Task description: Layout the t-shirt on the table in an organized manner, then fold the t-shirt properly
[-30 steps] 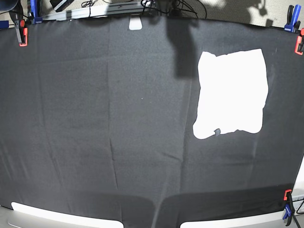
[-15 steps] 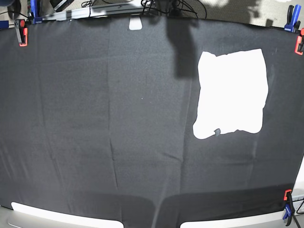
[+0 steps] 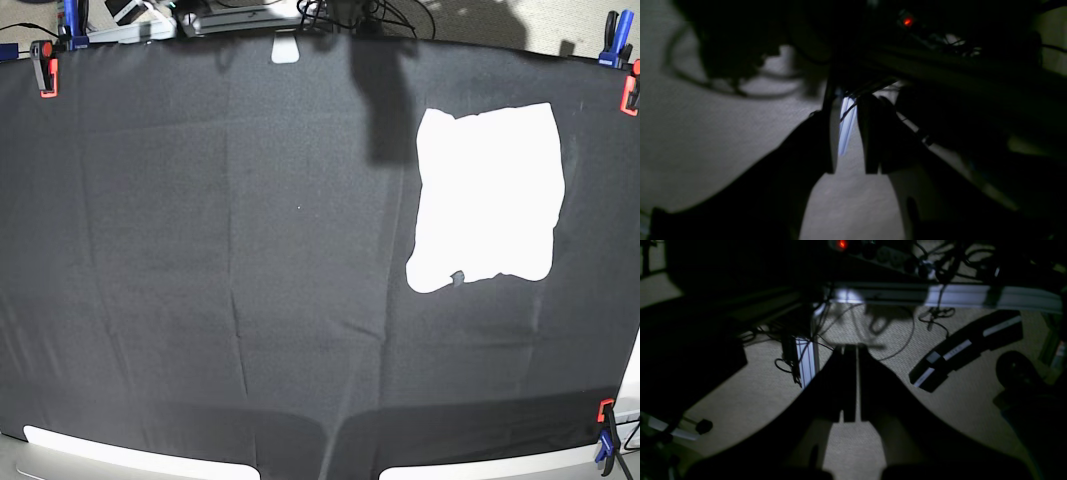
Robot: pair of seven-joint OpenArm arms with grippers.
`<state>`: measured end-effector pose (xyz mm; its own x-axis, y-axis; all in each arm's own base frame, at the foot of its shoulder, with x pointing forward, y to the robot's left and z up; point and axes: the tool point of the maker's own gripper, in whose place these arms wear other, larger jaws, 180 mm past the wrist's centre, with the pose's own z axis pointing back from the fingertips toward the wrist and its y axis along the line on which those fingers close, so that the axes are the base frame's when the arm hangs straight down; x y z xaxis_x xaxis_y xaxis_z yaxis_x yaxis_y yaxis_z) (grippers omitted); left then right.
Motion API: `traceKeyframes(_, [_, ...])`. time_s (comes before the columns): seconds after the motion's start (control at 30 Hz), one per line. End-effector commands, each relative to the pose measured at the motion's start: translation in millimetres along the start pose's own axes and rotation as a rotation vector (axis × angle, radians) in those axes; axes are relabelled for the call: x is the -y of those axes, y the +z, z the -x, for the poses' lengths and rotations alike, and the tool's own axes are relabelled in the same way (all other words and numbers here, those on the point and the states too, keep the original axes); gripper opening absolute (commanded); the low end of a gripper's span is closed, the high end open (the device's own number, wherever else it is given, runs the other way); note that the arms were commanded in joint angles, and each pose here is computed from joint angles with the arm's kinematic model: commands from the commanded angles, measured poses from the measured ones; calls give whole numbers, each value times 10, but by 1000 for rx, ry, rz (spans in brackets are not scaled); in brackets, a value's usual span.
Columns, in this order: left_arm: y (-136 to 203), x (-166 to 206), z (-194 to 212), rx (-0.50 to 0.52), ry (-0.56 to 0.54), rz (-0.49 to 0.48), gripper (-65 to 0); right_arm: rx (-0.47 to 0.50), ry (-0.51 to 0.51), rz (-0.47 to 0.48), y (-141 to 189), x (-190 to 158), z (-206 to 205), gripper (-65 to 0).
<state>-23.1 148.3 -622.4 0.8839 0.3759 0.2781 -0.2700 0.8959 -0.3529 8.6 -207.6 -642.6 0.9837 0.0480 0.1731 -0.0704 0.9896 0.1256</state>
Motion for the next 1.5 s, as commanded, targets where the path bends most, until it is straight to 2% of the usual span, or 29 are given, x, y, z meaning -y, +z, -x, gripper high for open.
traceKeyframes(0.0, [22,-1,9,12,6,2,-535,-2,18,7,14,61,-4,-650])
traceKeyframes(0.07, [5,55,-11,33,12,10,-535,-34,79,-15,-14,-8,19,-650])
traceKeyframes(0.2, [0,75,-25,48,16,11,-535,-166,343,-66,-59,-169,213,-650])
traceKeyframes(0.27, [-4,88,-24,50,18,12,-535,-193,426,-23,-79,-128,240,-650])
traceKeyframes(0.37, [-15,126,-21,56,23,18,-535,-202,505,111,-93,20,215,-650])
traceKeyframes(0.53, [-45,101,-108,98,6,-36,-535,-143,385,325,-47,297,42,-650])
traceKeyframes(0.63, [-64,135,-120,93,-34,-34,-535,-111,304,382,-23,370,-12,-650])
traceKeyframes(0.73, [-82,159,-147,97,-37,-30,-535,-77,218,393,-28,362,-53,-650])
traceKeyframes(0.9, [-129,167,-191,86,-41,-38,-535,-73,118,391,-40,311,-14,-650])
traceKeyframes(1.2, [-257,138,-92,18,-16,-100,-535,-83,110,384,-28,303,73,-650])
traceKeyframes(1.47, [-313,160,-126,13,-9,-106,-535,-87,110,383,-24,298,101,-650])
